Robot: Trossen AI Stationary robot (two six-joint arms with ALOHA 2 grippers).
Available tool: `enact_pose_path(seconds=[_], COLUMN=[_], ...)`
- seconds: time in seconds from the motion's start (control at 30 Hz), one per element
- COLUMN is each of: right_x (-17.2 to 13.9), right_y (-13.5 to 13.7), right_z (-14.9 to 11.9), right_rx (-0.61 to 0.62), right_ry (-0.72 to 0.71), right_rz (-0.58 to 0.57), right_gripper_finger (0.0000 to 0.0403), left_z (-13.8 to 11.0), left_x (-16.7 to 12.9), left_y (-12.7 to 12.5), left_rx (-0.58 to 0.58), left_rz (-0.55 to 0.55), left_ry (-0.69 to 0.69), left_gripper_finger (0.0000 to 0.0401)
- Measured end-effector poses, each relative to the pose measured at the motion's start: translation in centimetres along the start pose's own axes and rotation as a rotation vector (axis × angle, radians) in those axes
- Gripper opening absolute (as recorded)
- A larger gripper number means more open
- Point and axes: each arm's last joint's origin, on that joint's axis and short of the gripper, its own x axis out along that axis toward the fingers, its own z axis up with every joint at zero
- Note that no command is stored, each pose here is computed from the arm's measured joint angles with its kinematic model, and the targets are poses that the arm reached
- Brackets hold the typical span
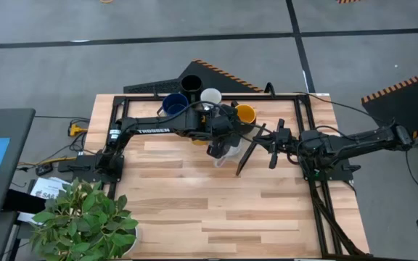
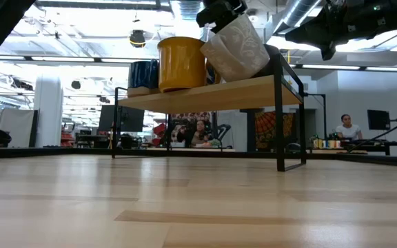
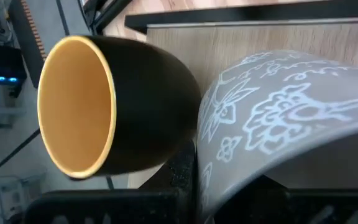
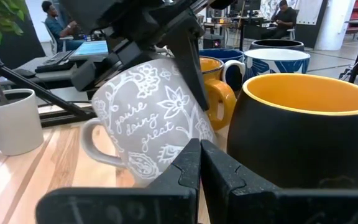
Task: Place coffee mugs
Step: Put the gray mug on the shelf
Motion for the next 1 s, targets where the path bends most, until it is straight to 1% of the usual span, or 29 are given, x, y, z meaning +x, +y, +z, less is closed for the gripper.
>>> enact_pose_path(seconds=[0.27, 0.37, 1.0], right_x=[0.00, 0.00, 0.00], right_y=[0.00, 0.00, 0.00], right_z=[0.00, 0.00, 0.00], right_rx=[0.000, 0.000, 0.000], right_ry=[0.000, 0.000, 0.000], right_rz=[0.000, 0.000, 0.000], right_gripper_finger=[0.0035, 0.0035, 0.0035], left_z=[-0.13, -0.07, -0.38], left_x=[-0.12, -0.12, 0.14], left_y=[-0.16, -0.12, 0.42], left_rx=[0.003, 0.001, -0.008], left_rz=[-0.021, -0.019, -0.012], left_ry=[0.010, 0.004, 0.002], left_gripper_finger=[0.0012, 0.0020, 0.0107])
